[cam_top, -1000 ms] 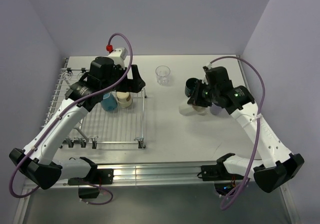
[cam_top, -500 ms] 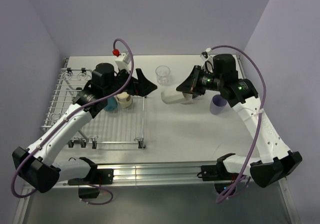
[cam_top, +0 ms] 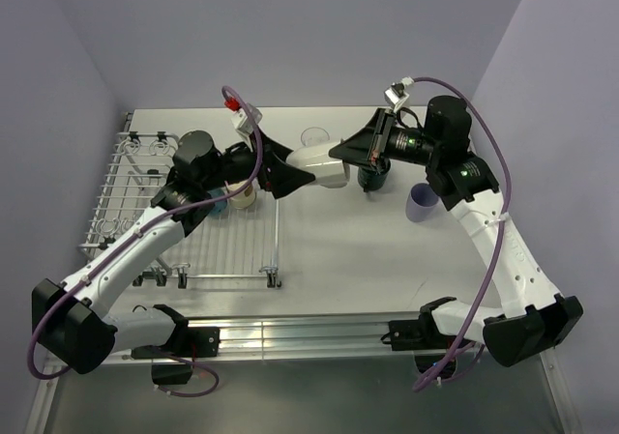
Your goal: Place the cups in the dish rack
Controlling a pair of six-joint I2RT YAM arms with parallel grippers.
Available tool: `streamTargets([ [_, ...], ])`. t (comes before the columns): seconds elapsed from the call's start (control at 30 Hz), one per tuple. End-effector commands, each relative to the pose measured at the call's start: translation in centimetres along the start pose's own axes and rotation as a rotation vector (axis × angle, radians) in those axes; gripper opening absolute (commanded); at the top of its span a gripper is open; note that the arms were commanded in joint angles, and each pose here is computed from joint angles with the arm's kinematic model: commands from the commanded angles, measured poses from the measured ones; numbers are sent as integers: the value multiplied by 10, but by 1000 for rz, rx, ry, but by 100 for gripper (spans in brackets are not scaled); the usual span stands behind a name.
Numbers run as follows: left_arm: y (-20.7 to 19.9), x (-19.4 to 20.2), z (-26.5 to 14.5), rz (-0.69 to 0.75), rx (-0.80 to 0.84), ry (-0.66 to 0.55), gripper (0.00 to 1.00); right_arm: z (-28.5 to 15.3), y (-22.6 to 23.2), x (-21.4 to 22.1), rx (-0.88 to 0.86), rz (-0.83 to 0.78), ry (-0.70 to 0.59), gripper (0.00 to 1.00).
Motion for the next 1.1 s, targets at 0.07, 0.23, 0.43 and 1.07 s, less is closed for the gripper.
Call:
streamTargets([
  [0.07, -23, -13, -3, 138, 198, -52, 99, -18, 40, 5, -270, -52, 40, 0],
  [0.23, -32, -11, -7, 137, 278, -53, 99, -22, 43, 7, -320, -48, 49, 0],
  [0.43, -45, -8, -16, 138, 364, -38, 84, -24, 43, 3, -337, -40, 41, 0],
  [1.07, -65, -19, -37, 148, 323, -119, 0, -16, 17, 5, -196, -65, -25, 25],
])
Point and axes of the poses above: each gripper's point midway between its finger pads, its own z axis out along the fingers, its own y axis along the line the jaws close on, x = y × z, the point moved 8 cm from there along -z, back along the fingers, and after that the axes turned 2 degrees about -z, right-handed, at the moved point
